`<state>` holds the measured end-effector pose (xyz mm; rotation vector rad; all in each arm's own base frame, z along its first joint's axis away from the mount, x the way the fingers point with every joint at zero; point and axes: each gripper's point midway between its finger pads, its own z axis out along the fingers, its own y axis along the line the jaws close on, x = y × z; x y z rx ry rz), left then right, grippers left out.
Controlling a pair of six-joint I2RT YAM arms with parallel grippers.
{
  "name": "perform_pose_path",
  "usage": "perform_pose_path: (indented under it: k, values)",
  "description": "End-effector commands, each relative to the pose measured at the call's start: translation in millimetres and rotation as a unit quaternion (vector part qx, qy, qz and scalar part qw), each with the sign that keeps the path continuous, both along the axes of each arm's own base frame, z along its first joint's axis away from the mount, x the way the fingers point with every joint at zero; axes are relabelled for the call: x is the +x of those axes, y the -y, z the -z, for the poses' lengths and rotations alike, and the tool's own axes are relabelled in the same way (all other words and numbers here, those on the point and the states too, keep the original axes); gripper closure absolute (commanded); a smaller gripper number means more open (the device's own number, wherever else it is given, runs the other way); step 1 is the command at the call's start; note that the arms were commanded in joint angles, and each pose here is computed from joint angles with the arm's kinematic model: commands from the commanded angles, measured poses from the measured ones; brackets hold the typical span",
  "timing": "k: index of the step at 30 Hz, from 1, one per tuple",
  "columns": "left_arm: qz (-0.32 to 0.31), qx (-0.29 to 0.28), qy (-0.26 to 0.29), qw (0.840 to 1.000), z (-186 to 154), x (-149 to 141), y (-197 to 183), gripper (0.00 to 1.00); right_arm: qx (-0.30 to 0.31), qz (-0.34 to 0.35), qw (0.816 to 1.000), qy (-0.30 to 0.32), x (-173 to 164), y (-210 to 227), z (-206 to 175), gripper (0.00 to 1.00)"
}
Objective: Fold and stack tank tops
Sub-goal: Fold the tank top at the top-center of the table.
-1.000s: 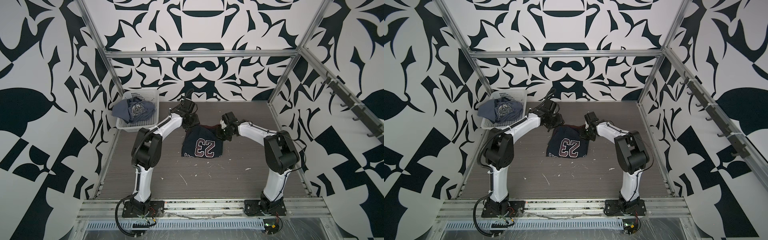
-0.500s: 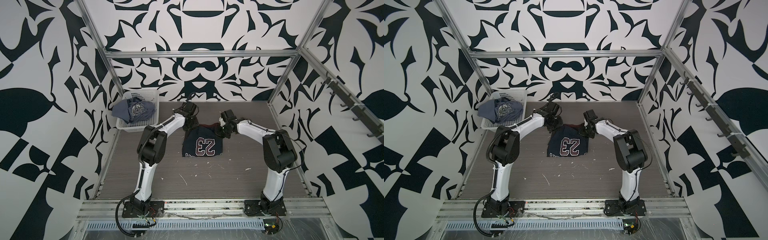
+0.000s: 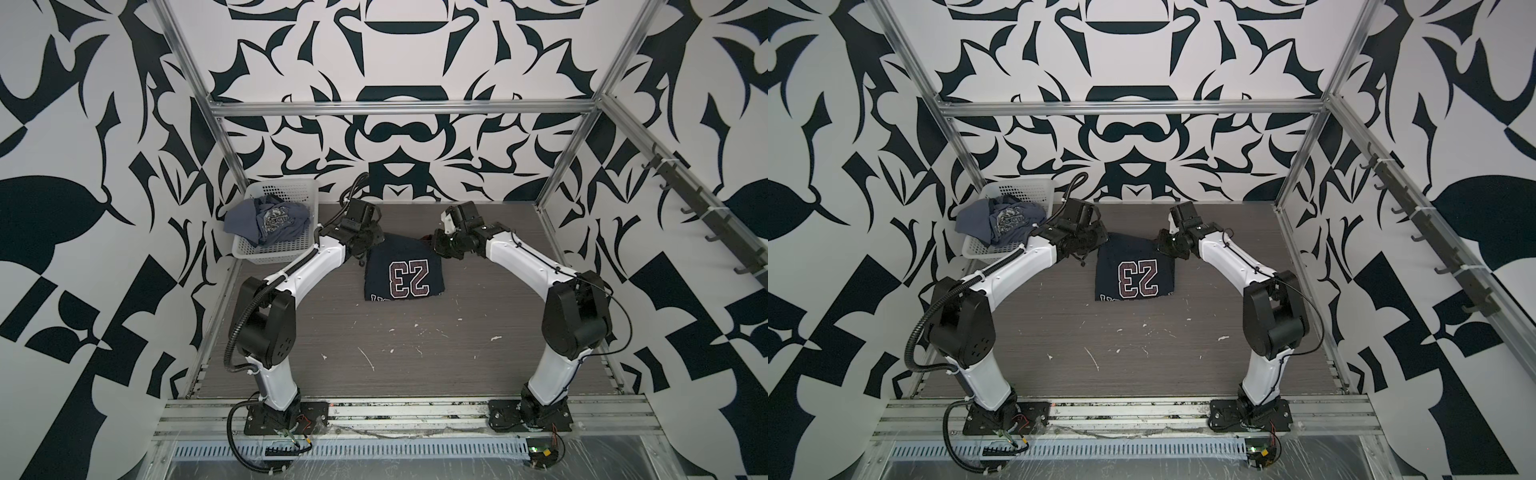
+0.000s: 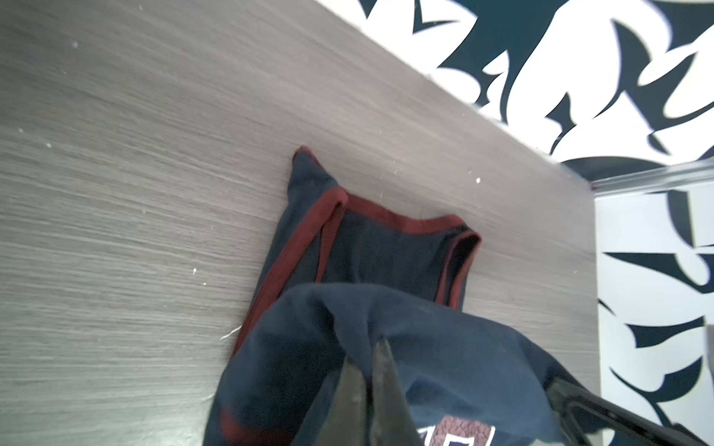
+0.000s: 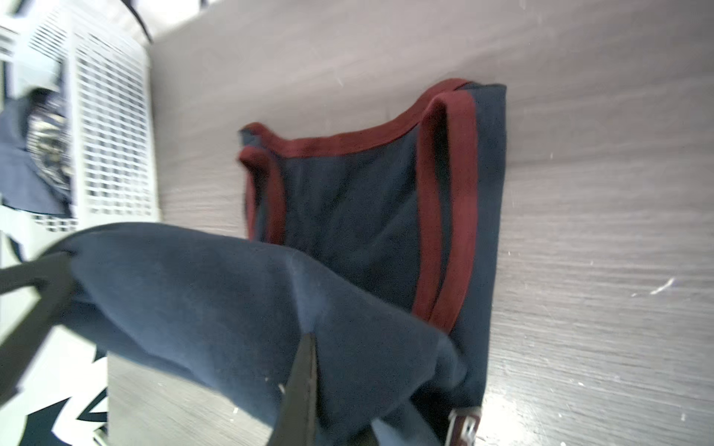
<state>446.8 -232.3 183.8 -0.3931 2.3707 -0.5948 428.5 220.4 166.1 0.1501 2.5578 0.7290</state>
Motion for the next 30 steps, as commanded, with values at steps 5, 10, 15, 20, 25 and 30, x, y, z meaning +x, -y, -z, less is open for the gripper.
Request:
perform_pose_path:
  k: [5,10,15,20,25,30]
  values:
    - [-0.024,-0.007,0.008,1.0,-0.4,14.8,-8.3,1.0,-0.006,0.008,0.999,0.032,17.2,8.1,-30.6,1.0]
    - [-0.013,-0.039,0.024,0.999,-15.1,5.9,-3.5,1.0,0.003,0.003,0.999,0.046,7.1,10.0,-45.7,1.0]
    - [-0.004,-0.059,0.045,0.997,-36.6,-9.5,-1.0,1.0,0.011,0.001,0.997,0.078,-3.8,14.4,-70.0,1.0]
    - [-0.009,-0.053,0.047,0.997,-41.3,-1.5,-1.3,1.0,0.006,-0.003,0.996,0.091,7.5,12.2,-78.8,1.0]
    - [-0.018,-0.049,0.048,0.997,-44.0,10.3,-1.7,1.0,0.01,-0.006,0.995,0.096,20.1,6.3,-82.4,1.0]
    - [-0.029,-0.04,0.025,0.998,-27.8,29.3,-7.5,1.0,0.0,-0.007,0.995,0.098,41.5,3.2,-76.4,1.0]
